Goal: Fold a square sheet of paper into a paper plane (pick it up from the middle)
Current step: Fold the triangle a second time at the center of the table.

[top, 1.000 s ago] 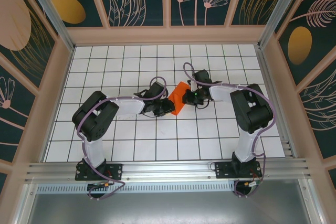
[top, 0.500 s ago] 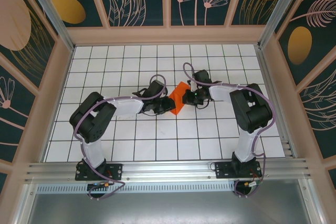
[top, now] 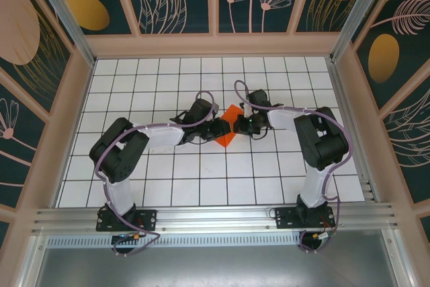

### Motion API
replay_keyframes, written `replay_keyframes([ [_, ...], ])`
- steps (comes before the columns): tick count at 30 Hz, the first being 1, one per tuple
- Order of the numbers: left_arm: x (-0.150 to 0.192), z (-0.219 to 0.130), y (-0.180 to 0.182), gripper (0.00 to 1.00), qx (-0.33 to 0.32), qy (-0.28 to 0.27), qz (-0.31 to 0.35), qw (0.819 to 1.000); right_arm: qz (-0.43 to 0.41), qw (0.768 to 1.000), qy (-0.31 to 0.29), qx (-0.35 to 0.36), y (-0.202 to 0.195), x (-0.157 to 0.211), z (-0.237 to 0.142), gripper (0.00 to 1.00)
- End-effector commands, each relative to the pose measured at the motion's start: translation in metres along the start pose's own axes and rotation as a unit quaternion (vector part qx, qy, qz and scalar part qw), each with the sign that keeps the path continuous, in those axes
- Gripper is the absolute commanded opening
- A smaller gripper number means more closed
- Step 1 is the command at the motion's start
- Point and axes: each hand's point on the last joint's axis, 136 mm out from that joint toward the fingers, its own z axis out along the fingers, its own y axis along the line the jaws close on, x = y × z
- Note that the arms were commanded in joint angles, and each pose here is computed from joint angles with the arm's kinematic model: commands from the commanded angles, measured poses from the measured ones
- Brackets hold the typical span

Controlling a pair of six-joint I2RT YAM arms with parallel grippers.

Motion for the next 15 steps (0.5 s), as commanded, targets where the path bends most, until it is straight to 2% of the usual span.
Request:
replay_keyframes([
  [1,-0.002,0.007,-0.001,0.26,0.005,0.006,-0.006,1.000,-0.009,1.000,0.015,0.008,-0.003,0.004,0.009,0.10],
  [15,0.005,0.016,0.022,0.25,-0.027,0.014,-0.017,0.999,-0.011,1.000,0.014,0.009,-0.003,0.003,0.009,0.10],
])
